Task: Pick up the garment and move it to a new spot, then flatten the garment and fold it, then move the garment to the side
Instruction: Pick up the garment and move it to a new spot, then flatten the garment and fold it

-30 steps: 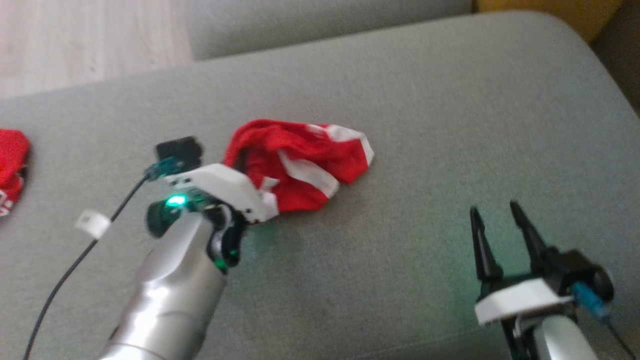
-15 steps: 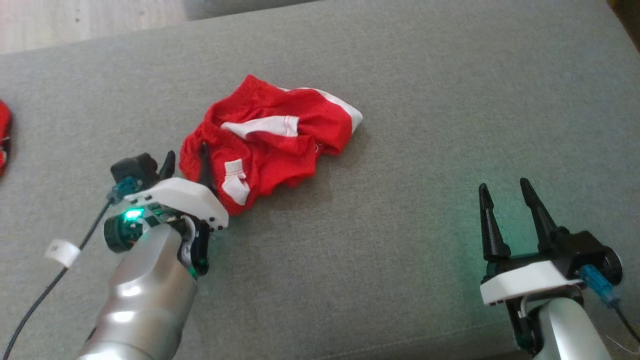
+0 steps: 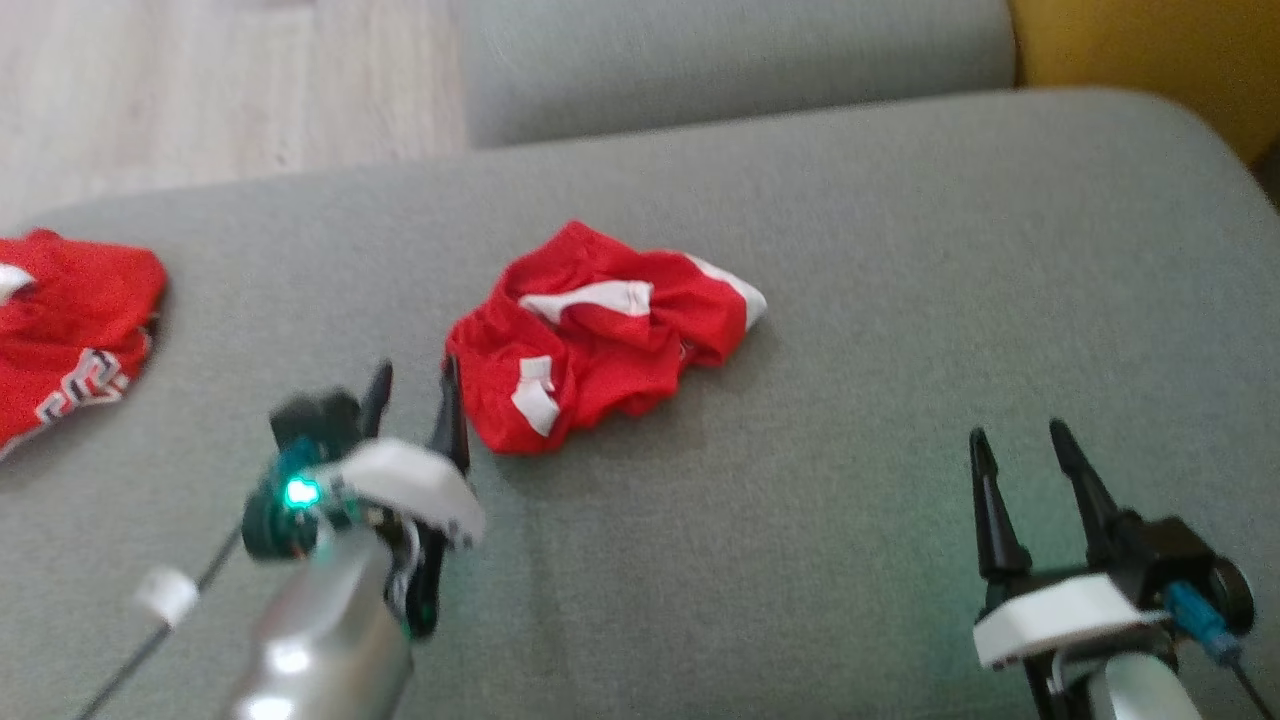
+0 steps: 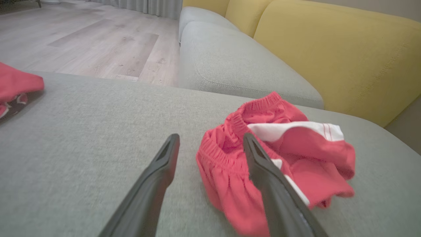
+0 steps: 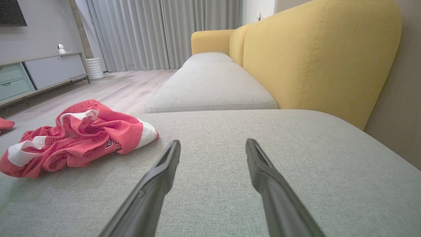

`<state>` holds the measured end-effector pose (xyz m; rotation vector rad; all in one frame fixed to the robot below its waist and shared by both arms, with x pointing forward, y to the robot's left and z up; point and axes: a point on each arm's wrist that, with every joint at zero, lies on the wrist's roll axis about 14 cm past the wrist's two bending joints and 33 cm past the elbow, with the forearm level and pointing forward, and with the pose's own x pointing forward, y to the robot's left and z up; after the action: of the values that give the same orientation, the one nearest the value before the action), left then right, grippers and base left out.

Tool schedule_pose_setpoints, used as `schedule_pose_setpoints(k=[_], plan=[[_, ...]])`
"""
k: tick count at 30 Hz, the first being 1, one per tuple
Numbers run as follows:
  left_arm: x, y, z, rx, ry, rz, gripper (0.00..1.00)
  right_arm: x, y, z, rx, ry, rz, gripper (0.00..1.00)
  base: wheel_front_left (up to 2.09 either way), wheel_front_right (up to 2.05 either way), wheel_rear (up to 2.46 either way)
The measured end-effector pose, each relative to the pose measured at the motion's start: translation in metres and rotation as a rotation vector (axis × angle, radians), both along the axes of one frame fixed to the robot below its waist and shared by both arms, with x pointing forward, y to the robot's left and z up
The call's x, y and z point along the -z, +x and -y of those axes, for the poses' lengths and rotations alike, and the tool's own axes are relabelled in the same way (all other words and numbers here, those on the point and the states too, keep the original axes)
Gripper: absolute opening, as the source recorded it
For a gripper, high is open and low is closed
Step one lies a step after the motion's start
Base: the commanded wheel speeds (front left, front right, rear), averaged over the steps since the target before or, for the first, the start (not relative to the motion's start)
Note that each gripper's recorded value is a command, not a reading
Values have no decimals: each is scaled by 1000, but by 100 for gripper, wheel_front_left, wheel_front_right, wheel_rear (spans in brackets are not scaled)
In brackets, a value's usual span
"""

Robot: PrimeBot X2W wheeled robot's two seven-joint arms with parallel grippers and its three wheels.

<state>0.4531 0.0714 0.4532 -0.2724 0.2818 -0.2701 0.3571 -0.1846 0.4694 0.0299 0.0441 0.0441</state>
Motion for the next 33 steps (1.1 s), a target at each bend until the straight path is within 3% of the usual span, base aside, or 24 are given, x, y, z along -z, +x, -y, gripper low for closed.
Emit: schedule_pose_setpoints(k=[9, 17, 33], plan=[[-8, -56, -29, -59, 20, 93, 100, -10, -14, -15, -46, 9, 36, 100, 0, 0, 0], [9, -114, -53, -146, 25, 87, 100, -2, -31, -26, -73, 40, 14, 100, 0, 0, 0], [9, -142, -64, -216, 21, 97, 100, 0, -34, -35, -98, 47, 10, 100, 0, 0, 0]])
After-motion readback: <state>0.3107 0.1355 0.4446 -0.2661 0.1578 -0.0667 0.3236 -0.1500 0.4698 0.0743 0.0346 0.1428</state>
